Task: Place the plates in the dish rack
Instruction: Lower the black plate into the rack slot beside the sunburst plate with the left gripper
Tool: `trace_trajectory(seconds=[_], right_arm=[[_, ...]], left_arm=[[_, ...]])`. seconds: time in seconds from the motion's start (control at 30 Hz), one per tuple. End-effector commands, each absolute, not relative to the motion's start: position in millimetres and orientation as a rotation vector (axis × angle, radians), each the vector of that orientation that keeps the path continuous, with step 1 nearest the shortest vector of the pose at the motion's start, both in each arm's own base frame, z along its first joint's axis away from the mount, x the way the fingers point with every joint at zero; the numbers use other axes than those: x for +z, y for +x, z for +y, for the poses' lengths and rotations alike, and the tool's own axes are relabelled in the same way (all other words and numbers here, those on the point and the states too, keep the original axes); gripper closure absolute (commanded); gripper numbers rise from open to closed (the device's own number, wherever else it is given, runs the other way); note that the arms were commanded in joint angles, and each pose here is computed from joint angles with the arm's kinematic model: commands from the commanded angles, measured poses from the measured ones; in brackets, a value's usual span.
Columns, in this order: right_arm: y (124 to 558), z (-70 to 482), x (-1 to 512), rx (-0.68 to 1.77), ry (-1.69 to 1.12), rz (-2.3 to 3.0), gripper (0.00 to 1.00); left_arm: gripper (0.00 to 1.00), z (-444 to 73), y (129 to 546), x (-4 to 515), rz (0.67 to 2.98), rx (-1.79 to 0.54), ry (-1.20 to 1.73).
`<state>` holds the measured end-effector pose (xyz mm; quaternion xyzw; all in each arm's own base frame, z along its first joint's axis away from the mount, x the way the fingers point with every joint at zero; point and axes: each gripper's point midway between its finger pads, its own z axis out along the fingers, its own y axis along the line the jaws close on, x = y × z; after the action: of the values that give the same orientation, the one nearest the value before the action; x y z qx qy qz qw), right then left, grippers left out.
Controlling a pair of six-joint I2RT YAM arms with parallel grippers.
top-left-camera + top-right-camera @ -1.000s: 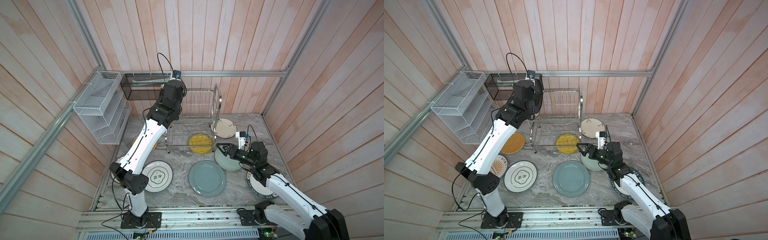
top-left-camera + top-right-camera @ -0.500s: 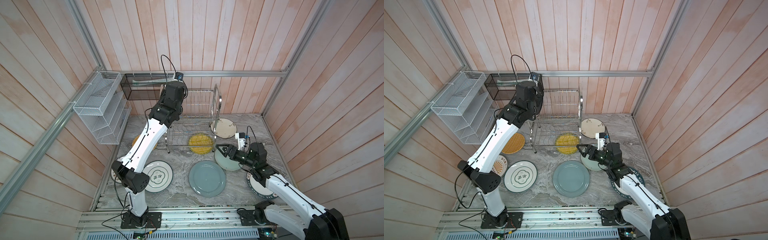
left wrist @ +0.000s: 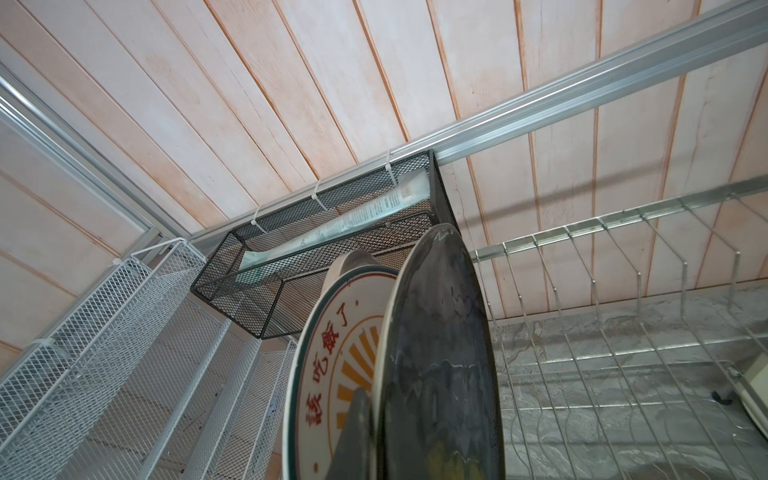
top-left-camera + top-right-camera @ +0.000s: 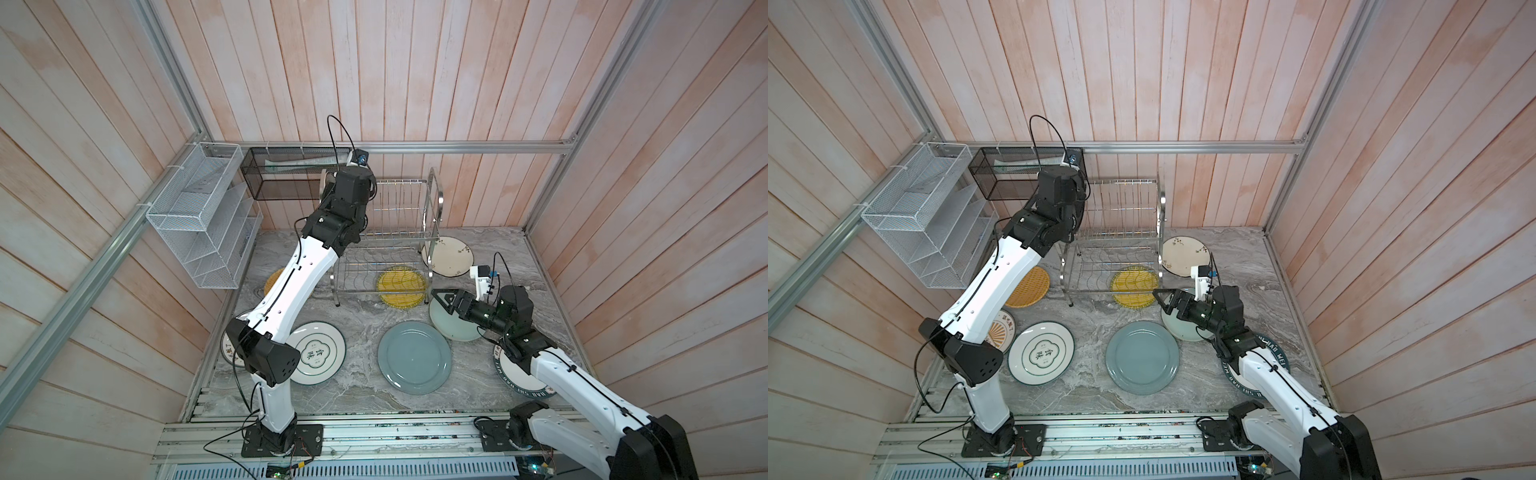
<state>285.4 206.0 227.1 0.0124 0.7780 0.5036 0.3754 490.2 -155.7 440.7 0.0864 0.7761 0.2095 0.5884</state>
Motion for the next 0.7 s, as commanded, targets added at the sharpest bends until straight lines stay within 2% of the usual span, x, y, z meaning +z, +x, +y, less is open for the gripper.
trace_trajectory(seconds=[0.0,0.27,0.67], right_arm=[[282.7,208.6,224.2,1.301,0.024,1.993,0.02],[282.5,208.1,222.2,1.298,0.025,1.996,0.02],[284.3,210.8,219.7,1.31,0.022,2.005,0.02]], left_arm=[[1.0,-153.0,493.0,458.4,1.745,0.439,0.109],[1.0,-155.8,495.8,445.3,1.775,0.435,0.113],[1.0,-174.5,484.1,453.5,1.79,0.4,0.117]])
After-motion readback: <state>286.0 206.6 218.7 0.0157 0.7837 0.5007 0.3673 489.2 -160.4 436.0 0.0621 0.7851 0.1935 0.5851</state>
